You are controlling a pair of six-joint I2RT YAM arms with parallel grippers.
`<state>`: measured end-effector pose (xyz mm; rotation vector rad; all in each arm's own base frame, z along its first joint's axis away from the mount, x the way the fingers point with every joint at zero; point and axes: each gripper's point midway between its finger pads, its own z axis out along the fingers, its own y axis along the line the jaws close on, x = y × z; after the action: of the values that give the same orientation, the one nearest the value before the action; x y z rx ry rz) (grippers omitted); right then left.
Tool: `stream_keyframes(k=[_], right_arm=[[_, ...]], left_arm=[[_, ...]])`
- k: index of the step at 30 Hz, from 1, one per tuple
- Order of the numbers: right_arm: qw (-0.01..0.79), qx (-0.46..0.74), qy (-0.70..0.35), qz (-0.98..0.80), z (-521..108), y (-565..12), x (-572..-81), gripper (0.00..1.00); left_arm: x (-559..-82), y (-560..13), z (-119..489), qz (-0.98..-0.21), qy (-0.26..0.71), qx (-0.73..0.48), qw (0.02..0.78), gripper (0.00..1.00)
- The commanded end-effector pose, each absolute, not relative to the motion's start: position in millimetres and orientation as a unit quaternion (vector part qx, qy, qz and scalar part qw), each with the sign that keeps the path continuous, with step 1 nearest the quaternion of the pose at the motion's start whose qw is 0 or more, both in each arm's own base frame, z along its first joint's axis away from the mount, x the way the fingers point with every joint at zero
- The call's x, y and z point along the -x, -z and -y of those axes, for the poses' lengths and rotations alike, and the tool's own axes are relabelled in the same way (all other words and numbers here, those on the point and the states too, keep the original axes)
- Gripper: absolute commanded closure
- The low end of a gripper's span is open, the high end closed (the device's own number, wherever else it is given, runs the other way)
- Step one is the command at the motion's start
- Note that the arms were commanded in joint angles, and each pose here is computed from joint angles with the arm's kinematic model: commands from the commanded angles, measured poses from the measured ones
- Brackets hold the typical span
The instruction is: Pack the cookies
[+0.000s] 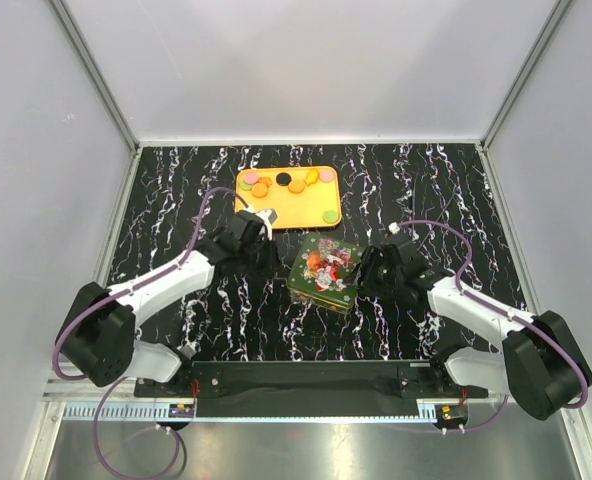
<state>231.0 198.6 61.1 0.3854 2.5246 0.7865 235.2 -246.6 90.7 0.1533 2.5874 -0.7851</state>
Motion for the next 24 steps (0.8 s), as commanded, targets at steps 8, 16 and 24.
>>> stream_keyframes(k=[8, 16, 24], right_arm=[[0.211, -0.133, -0.265, -0.931, -195.0, -53.5, -221.0, 0.4], [0.211, -0.131, -0.266, -0.931, -194.9, -54.8, -219.9, 0.4], [0.211, -0.127, -0.266, -0.932, -194.1, -54.1, -217.6, 0.4]], left_arm=[[-236.1, -148.9, 279.9, -0.877, 0.374, -0.143, 0.266, 1.0], [-222.5, -159.1, 334.8, -0.78, 0.579, -0.134, 0.196, 1.0], [-224.6, -77.5, 332.0, -0.791, 0.598, -0.06, 0.119, 1.0]])
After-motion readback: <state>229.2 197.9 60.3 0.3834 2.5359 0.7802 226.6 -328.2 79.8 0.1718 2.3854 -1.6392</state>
